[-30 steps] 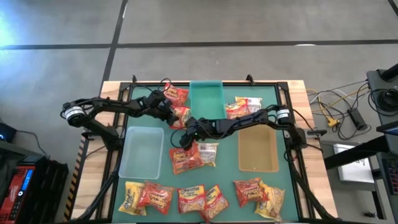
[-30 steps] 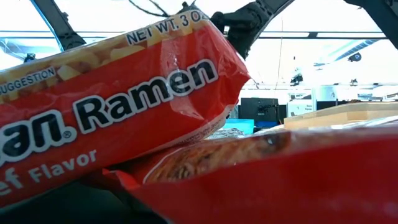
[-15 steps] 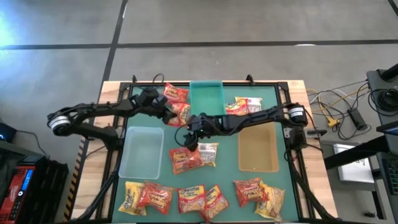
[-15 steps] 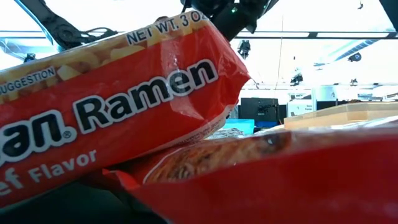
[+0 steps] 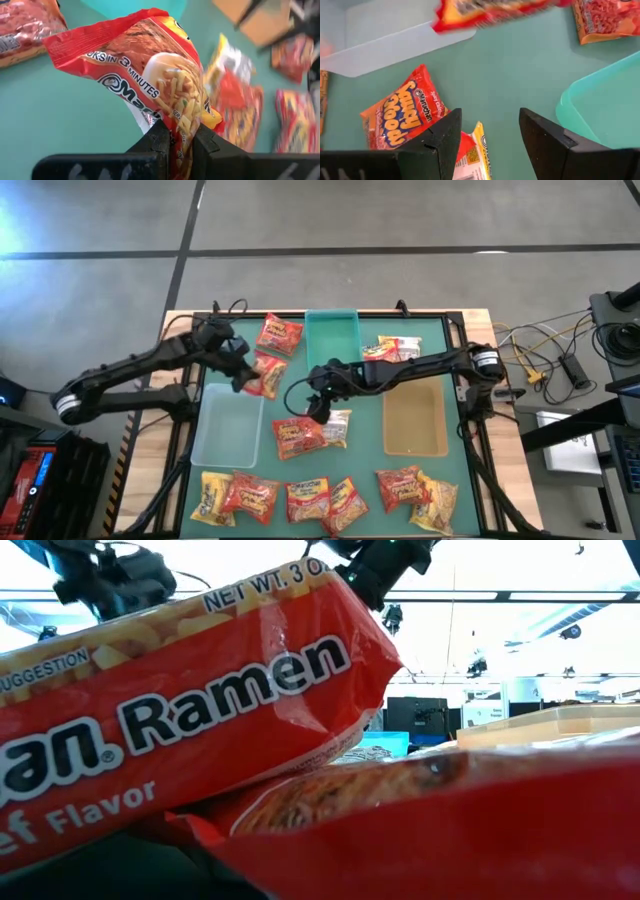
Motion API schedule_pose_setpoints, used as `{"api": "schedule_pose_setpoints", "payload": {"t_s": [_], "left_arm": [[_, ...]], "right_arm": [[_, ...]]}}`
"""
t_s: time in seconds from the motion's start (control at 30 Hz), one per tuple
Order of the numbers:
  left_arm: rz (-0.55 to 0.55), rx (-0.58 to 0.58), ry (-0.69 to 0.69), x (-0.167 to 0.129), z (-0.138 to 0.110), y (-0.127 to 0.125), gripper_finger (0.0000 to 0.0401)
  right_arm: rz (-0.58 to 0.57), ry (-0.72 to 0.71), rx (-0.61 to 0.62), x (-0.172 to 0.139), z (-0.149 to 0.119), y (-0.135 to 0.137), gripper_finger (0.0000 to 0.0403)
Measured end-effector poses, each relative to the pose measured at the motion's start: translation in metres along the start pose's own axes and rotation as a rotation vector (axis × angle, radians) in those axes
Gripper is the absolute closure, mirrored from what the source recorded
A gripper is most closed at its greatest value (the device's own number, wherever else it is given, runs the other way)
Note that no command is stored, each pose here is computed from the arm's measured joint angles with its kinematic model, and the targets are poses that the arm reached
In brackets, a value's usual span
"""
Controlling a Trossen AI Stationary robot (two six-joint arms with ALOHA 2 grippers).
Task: Sort Maruchan noodles
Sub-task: Put the red noodle pack into the white transparent bin
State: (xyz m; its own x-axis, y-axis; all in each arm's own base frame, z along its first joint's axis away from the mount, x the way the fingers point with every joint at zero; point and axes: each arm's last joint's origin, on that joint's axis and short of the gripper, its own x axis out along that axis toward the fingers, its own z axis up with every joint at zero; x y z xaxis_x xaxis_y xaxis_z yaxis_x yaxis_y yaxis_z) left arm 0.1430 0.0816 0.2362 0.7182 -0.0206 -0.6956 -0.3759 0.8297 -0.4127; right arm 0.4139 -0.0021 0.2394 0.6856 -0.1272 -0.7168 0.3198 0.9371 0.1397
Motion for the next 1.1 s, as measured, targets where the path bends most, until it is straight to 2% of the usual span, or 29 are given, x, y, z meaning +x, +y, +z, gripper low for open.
{"api": "schedule_pose_setpoints", "payload": {"t_s": [0.1, 0.27, 0.33, 0.43, 0.57, 0.73, 1.1], "left_arm": [[0.015, 0.070, 0.057, -0.023, 0.004, -0.011, 0.0387], [0.154, 0.225, 0.255, -0.061, 0.001, -0.024, 0.0387], [0.160, 0.280, 0.315, -0.072, -0.001, -0.028, 0.0387], [0.146, 0.344, 0.331, -0.083, -0.007, -0.032, 0.0387], [0.143, 0.331, 0.348, -0.085, -0.020, -0.031, 0.0387], [0.131, 0.266, 0.382, -0.073, -0.037, -0.024, 0.0387], [0.170, 0.252, 0.399, -0.070, -0.030, -0.023, 0.0379]], "right_arm": [[-0.005, 0.013, -0.002, -0.005, 0.000, -0.001, 0.0216], [-0.008, 0.022, -0.004, -0.005, -0.001, -0.001, 0.0216], [-0.009, 0.025, -0.004, -0.004, -0.001, -0.001, 0.0216], [-0.015, 0.043, -0.007, -0.004, -0.003, -0.002, 0.0216], [-0.017, 0.048, -0.008, -0.004, -0.004, -0.002, 0.0216], [-0.018, 0.048, -0.007, -0.004, -0.004, -0.002, 0.0216], [-0.034, 0.066, -0.005, -0.004, -0.006, -0.003, 0.0216]]}}
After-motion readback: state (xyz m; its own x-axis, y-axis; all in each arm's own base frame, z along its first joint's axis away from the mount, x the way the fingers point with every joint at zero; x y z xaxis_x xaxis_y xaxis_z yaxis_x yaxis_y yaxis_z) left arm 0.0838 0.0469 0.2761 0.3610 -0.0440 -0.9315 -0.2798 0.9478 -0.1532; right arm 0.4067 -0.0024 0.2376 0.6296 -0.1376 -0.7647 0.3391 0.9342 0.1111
